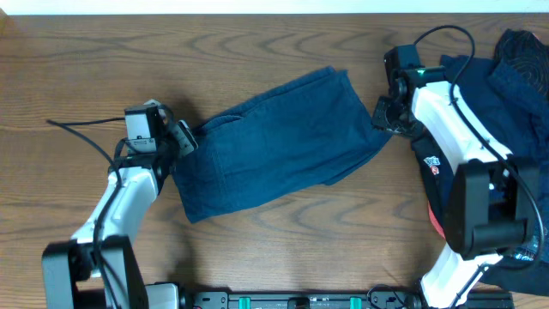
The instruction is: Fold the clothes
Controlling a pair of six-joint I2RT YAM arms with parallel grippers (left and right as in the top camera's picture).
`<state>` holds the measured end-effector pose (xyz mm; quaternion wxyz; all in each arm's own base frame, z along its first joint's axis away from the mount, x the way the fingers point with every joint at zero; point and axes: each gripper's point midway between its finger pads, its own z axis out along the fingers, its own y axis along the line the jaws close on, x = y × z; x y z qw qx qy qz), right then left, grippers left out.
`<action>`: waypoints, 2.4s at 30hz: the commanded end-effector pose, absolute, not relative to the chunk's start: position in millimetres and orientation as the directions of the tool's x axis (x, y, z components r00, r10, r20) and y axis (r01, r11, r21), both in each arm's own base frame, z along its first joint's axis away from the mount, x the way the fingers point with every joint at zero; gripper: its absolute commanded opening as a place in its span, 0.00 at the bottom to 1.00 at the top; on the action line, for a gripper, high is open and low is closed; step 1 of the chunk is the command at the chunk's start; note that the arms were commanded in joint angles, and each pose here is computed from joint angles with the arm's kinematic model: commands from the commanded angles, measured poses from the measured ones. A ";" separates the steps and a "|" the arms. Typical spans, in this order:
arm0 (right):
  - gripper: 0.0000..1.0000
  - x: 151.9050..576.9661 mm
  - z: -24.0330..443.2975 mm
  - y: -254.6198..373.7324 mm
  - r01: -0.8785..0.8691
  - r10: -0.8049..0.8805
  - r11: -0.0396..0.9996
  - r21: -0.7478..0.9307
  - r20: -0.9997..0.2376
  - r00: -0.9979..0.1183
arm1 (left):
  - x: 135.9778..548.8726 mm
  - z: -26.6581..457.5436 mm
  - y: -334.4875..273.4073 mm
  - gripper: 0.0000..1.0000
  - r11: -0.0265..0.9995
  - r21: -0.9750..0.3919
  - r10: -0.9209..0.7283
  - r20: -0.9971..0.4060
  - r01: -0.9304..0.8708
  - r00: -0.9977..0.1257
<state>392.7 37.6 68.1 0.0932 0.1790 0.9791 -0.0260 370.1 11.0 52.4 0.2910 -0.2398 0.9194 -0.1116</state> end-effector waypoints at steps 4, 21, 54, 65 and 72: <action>0.49 391.5 77.0 30.6 0.348 0.335 0.937 -0.028 -0.210 -0.919 | 373.3 39.7 16.5 0.35 0.869 -0.315 -0.493 -0.486 -0.381 -0.722; 0.05 331.6 56.9 20.2 0.385 0.388 0.917 -0.107 0.006 -0.922 | 373.3 69.3 16.8 0.06 0.846 -0.360 -0.532 -0.520 -0.394 -0.668; 0.15 373.7 15.1 104.1 0.209 0.238 0.959 0.193 -0.140 -0.961 | 369.0 65.8 16.4 0.06 0.845 -0.353 -0.533 -0.504 -0.402 -0.679; 0.06 350.3 9.4 63.2 0.279 0.275 0.960 -0.027 -0.107 -0.955 | 369.0 65.8 16.4 0.06 0.845 -0.353 -0.534 -0.504 -0.402 -0.679; 0.01 354.1 9.6 62.0 0.281 0.275 0.959 -0.030 -0.124 -0.953 | 369.0 65.8 16.4 0.06 0.845 -0.353 -0.534 -0.504 -0.402 -0.679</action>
